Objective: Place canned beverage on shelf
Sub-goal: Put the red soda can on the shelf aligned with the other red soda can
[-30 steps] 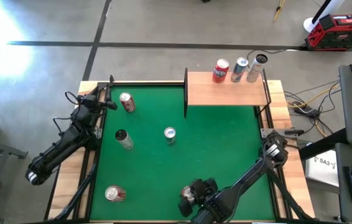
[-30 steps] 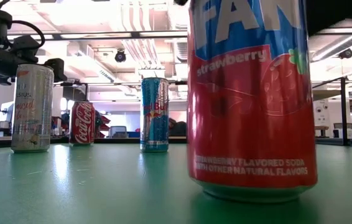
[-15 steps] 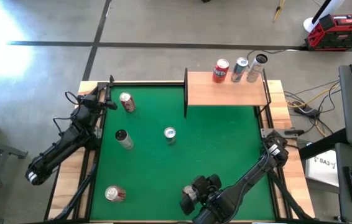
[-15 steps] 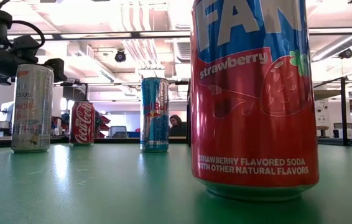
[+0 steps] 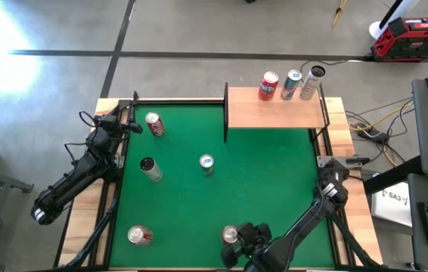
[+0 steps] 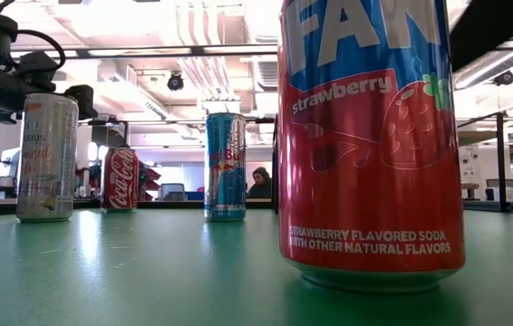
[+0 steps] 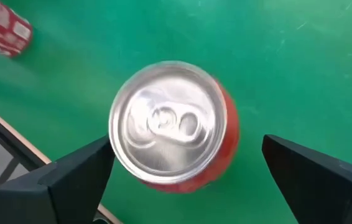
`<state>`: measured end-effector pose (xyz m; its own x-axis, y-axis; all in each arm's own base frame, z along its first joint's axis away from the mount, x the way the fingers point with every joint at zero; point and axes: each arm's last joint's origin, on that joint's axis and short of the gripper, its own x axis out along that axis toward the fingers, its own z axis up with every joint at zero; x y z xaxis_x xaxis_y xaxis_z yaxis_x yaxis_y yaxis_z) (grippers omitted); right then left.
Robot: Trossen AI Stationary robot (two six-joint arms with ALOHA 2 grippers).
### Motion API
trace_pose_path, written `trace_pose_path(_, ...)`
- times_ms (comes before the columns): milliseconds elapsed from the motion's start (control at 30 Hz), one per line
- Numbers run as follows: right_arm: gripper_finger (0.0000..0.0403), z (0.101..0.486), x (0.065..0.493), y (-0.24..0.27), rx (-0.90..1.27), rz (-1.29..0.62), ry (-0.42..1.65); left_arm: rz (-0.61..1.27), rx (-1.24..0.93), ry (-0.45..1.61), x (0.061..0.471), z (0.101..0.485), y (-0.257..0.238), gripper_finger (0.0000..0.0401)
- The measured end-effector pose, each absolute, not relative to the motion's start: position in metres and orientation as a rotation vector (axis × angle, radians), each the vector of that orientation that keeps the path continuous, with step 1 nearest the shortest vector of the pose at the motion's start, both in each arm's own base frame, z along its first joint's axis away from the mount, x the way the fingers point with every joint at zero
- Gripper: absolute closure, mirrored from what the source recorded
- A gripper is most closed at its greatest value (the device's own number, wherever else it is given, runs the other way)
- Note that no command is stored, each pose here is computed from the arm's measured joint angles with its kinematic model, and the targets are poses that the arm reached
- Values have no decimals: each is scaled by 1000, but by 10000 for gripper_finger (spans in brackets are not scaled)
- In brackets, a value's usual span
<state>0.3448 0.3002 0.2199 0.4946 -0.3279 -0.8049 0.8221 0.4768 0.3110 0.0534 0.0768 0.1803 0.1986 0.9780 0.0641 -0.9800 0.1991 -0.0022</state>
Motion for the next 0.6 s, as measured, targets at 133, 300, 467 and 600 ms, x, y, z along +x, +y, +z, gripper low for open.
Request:
trace_pose_path(133, 3, 213, 348, 306, 773, -782, 745, 1369, 42, -55, 53, 180, 77, 108)
trace_pose_path(300, 3, 200, 355, 312, 733, -782, 744, 1370, 42, -56, 53, 180, 77, 108)
trace_pose_path(467, 3, 183, 361, 311, 697, -841, 742, 1370, 42, -55, 53, 180, 77, 108)
trace_pose_path(600, 3, 175, 364, 311, 695, -872, 683, 1370, 42, -55, 53, 180, 77, 108)
